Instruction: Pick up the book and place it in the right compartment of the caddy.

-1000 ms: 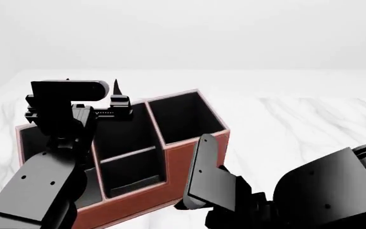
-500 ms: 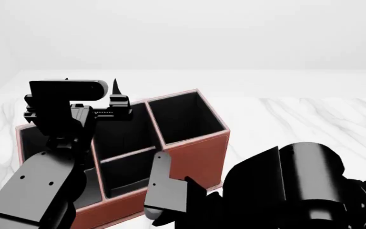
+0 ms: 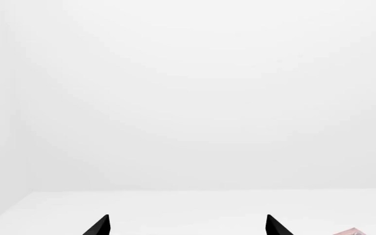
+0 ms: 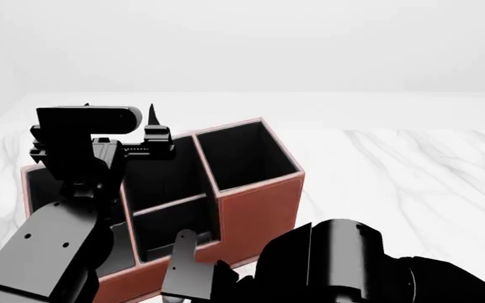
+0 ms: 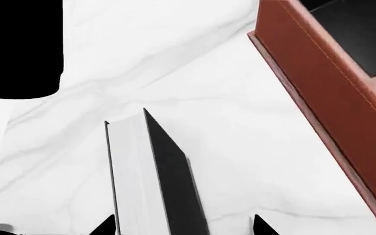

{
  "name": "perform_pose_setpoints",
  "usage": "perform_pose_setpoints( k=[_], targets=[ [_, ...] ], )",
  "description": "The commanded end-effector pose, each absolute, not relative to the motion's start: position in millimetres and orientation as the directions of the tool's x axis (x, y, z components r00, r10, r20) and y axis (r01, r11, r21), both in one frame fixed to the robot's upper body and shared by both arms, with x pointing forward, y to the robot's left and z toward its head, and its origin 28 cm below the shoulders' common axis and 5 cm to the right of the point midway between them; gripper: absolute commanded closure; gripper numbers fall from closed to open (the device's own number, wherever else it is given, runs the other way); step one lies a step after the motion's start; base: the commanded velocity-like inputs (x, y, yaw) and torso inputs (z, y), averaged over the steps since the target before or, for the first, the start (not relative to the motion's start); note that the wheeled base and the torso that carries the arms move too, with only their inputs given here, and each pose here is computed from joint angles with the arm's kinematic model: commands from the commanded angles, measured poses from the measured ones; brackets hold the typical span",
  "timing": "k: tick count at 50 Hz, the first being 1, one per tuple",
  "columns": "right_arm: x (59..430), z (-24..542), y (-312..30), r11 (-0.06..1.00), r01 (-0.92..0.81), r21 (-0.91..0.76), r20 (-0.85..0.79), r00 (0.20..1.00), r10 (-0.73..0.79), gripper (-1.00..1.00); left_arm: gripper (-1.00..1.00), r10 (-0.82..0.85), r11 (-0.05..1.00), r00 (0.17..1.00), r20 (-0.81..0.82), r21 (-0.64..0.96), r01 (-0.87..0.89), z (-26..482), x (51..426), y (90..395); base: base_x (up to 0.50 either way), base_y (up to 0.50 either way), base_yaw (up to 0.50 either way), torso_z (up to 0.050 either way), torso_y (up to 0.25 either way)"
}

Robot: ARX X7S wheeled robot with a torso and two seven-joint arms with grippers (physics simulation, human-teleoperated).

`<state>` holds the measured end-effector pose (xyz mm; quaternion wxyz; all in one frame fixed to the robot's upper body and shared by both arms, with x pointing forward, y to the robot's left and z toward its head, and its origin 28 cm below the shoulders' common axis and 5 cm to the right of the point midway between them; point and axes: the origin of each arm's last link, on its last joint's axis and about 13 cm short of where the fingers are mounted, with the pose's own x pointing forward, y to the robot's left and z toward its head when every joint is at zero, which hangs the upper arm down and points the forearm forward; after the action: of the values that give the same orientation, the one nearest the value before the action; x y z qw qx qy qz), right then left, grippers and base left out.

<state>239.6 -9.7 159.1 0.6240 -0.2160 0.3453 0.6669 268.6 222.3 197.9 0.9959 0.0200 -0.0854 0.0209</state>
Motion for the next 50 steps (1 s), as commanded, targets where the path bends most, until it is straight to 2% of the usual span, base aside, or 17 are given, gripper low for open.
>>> perform_pose_setpoints(
  k=[1,15,16,21,23,31,35,47,50],
  targets=[
    [230.1,131.4,5.6,0.035,-0.971,0.238,-0.713,-0.150,0.685,-1.00,-1.00,0.040,0.998,0.985,0.170,0.037,-0.047,197.0,268.3,222.4,0.00,0.00,0.00,0.000,0.000],
    [215.0,107.2,8.8,0.016,-0.949,0.314,-0.745,-0.236,0.625,-1.00,-1.00,0.039,0.998,0.985,0.169,0.037,-0.046,196.0,266.0,223.2,0.00,0.00,0.00,0.000,0.000],
    [214.9,107.0,8.4,0.014,-0.950,0.312,-0.744,-0.234,0.626,1.00,-1.00,0.039,0.998,0.985,0.169,0.038,-0.046,196.0,265.9,223.3,0.00,0.00,0.00,0.000,0.000],
    [213.9,107.4,7.0,0.003,-0.951,0.309,-0.748,-0.241,0.619,1.00,-1.00,0.041,0.998,0.985,0.168,0.038,-0.048,196.1,266.1,223.5,0.00,0.00,0.00,0.000,0.000],
    [216.6,110.5,6.7,0.017,-0.959,0.284,-0.739,-0.208,0.641,1.00,-1.00,0.039,0.998,0.985,0.170,0.038,-0.046,196.8,265.9,223.1,0.00,0.00,0.00,0.000,0.000],
    [217.4,114.5,5.0,0.015,-0.964,0.264,-0.731,-0.190,0.655,1.00,-1.00,0.039,0.998,0.984,0.171,0.040,-0.046,197.5,265.7,223.5,0.00,0.00,0.00,0.000,0.000],
    [218.6,123.8,2.2,0.028,-0.974,0.224,-0.723,-0.147,0.675,1.00,-1.00,0.041,0.998,0.984,0.173,0.038,-0.048,197.9,265.5,223.8,0.00,0.00,0.00,0.000,0.000],
    [199.8,160.8,-29.9,-0.016,-0.987,0.159,-0.745,-0.131,0.655,1.00,-1.00,0.049,0.998,0.984,0.174,0.037,-0.056,198.3,266.9,225.6,0.00,0.00,0.00,0.000,0.000],
    [202.4,180.1,-41.7,0.028,-0.993,0.114,-0.742,-0.066,0.667,1.00,-1.00,0.049,0.998,0.983,0.174,0.037,-0.057,197.5,266.7,225.5,0.00,0.00,0.00,0.000,0.000]
  ],
)
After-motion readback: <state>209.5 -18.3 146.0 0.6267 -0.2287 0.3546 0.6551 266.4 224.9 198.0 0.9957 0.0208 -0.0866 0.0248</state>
